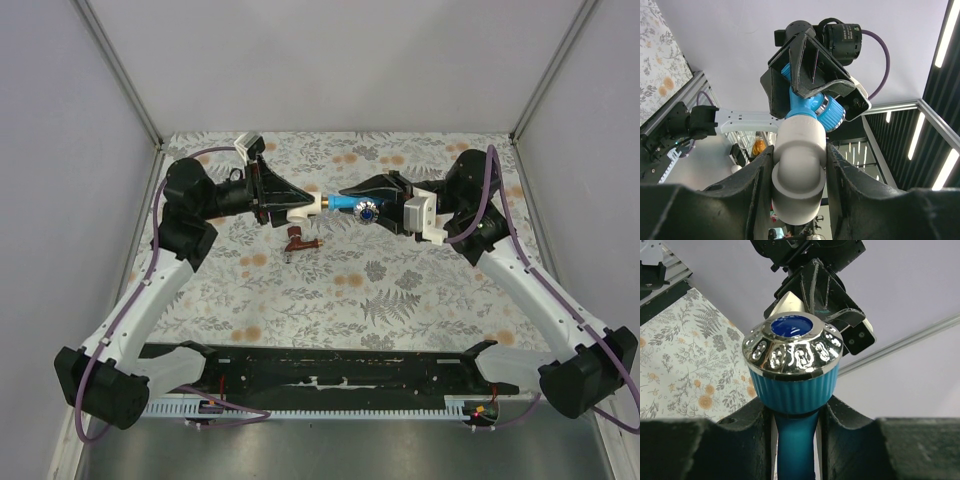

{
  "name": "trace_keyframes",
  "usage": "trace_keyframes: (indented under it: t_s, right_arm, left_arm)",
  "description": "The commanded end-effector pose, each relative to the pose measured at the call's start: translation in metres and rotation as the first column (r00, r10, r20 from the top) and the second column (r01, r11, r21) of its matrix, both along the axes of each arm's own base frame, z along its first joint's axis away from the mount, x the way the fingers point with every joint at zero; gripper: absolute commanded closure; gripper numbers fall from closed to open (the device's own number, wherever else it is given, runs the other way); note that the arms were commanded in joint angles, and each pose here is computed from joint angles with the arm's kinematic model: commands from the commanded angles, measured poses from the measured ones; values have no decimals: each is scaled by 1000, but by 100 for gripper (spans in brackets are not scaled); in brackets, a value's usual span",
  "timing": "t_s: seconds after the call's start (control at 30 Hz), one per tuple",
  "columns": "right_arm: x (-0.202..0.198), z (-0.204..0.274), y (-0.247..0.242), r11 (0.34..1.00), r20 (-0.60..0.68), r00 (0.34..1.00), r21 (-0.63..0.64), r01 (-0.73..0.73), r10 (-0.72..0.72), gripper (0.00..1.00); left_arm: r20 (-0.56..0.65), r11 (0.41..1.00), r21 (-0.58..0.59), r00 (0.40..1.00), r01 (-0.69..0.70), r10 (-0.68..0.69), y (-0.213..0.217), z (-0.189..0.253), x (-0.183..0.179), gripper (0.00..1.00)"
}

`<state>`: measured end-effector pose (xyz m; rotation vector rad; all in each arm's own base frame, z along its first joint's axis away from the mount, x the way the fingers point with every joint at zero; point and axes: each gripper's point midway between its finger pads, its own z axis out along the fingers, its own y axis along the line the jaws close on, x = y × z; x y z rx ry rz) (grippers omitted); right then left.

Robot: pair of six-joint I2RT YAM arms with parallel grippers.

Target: Install the water faucets

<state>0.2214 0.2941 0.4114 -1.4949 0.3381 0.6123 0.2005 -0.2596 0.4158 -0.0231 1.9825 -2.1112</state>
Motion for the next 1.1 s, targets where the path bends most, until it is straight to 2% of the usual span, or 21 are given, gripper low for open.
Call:
trace_keyframes:
  t_s: [0.0, 0.53, 1.07]
  right_arm:
    - [-1, 1, 2, 999, 8, 1000, -32, -6, 6, 100]
    - [-4, 4, 6, 1000, -22, 1000, -15, 14, -15, 100]
    - [-2, 4, 12, 1000, -127, 992, -4, -18, 17, 100]
  left_arm:
    - [125, 999, 20, 992, 32, -35, -3, 20, -14, 98]
    - [144, 995, 10, 985, -96, 94, -1, 19, 2, 98]
    - [176, 991, -87, 978, -100, 114, 3, 33, -2, 98]
